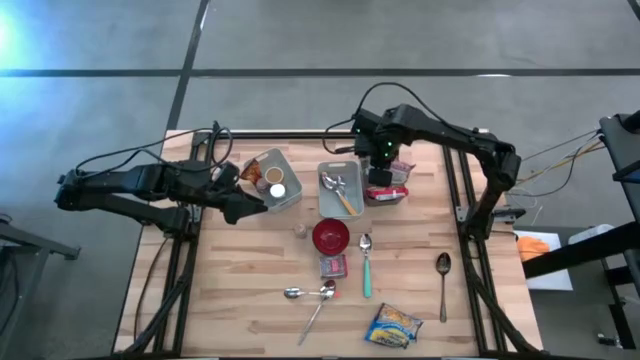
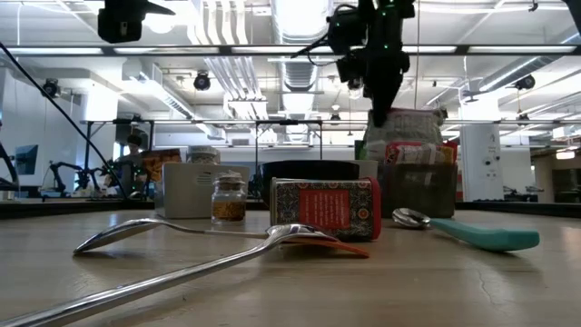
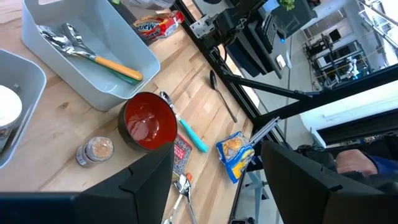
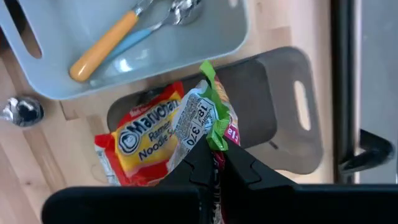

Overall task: Pick & Place Food Item
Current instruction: Put the yellow noodle pack into the black bin

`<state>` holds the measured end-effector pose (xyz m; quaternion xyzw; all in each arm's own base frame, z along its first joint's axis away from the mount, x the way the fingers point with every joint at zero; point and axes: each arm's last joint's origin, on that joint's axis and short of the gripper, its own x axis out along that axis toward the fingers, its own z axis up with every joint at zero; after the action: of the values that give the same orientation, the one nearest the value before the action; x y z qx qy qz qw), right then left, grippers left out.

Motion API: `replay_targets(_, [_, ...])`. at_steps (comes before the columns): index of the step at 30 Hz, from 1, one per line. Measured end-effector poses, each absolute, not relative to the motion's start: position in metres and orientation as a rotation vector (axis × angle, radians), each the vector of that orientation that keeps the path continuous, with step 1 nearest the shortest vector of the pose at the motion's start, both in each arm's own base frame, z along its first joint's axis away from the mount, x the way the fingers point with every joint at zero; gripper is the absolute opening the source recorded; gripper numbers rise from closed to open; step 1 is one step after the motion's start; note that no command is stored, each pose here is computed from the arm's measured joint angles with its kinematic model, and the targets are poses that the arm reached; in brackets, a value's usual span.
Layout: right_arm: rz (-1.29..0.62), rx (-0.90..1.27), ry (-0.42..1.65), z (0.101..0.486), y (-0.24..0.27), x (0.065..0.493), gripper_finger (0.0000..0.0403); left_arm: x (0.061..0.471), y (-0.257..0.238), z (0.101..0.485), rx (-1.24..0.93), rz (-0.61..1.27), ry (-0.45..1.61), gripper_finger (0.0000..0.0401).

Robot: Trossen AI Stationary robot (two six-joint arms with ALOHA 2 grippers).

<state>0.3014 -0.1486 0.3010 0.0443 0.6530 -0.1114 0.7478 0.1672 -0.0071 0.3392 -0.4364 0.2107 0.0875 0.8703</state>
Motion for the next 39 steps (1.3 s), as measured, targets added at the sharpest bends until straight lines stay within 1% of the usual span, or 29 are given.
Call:
replay_targets(19, [-0.151,0.133,1.427,0.271,-0.151,0.311,0.0008,0.166,-0.007,0.336,-0.906,0.210,0.467,0.0246])
replay_targets(30, [-0.103,0.151,1.487,0.242,-0.154,0.315,0.0008,0.166,-0.007,0.336,-0.905,0.217,0.464,0.0246])
replay_targets(39, [-0.083,0.191,1.488,0.221,-0.151,0.312,0.0008,0.166,-0.006,0.336,-0.904,0.220,0.462,0.0246])
